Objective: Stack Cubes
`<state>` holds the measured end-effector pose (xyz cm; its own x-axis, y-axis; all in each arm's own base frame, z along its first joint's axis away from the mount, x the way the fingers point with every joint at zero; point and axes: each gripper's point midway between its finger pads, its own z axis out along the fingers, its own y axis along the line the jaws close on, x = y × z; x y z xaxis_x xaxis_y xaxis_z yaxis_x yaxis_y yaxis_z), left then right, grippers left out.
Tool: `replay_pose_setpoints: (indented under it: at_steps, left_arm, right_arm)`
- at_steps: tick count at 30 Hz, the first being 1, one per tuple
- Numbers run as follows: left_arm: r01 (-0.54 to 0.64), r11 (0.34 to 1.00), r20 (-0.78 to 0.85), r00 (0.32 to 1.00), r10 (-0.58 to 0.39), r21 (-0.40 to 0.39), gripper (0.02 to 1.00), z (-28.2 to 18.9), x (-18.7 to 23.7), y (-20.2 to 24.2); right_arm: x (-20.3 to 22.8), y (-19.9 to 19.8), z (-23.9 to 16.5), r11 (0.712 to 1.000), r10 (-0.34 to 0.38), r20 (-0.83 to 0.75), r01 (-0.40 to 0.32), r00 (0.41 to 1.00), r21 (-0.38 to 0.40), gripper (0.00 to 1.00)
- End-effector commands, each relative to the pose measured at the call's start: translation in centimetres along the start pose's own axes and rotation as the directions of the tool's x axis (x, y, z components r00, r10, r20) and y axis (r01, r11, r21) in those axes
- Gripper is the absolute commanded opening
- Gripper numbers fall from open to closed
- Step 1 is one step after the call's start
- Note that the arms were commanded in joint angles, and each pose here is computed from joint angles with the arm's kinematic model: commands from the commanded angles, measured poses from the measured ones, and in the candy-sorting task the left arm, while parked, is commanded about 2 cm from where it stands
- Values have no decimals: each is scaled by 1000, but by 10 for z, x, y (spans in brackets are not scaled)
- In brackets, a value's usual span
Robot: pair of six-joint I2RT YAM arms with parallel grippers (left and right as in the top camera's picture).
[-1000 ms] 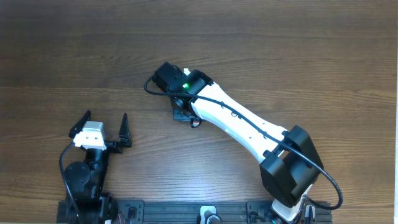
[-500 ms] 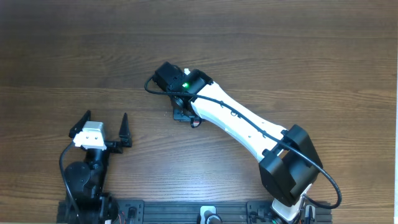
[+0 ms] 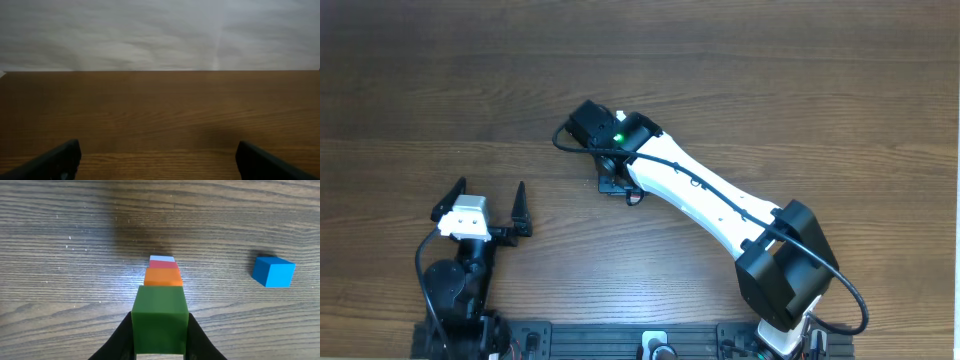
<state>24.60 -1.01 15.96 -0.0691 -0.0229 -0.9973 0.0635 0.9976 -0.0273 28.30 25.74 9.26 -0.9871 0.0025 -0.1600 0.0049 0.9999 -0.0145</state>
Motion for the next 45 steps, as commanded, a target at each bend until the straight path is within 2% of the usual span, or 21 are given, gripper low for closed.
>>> replay_pose_setpoints:
  at_steps: [1,10,16,20,26,28,31,35,39,45]
  left_arm:
    - [-15,1000,1,1000,15,12,1000,0,1,-2]
    - [-15,1000,1,1000,15,12,1000,0,1,-2]
    - [-15,1000,1,1000,15,12,1000,0,1,-2]
    - [-15,1000,1,1000,15,12,998,0,1,-2]
    - [-15,1000,1,1000,15,12,1000,0,1,-2]
    - [-15,1000,1,1000,15,12,1000,0,1,-2]
    - [-15,1000,1,1000,15,12,1000,0,1,-2]
    - [-15,1000,1,1000,15,12,1000,0,1,-2]
    - [-15,1000,1,1000,15,12,1000,0,1,-2]
    - [-15,1000,1,1000,15,12,1000,0,1,-2]
  right_arm:
    - [1,-3,15,999,29,-31,-29,999,26,62]
    - [1,-4,18,999,33,-36,-32,999,28,71]
    - [1,-4,18,999,33,-36,-32,999,28,176]
    - [1,-4,18,999,33,-36,-32,999,28,314]
    - [1,-4,18,999,32,-36,-31,999,28,627]
    - [1,-4,18,999,33,-36,-32,999,28,807]
    - [-1,-3,17,999,34,-27,-33,999,25,978]
    - [-9,1,4,1000,16,14,-16,1000,-17,993]
    - [-20,3,-26,997,-12,80,18,997,-75,991]
    - [-33,-28,-80,991,0,170,22,985,-130,993]
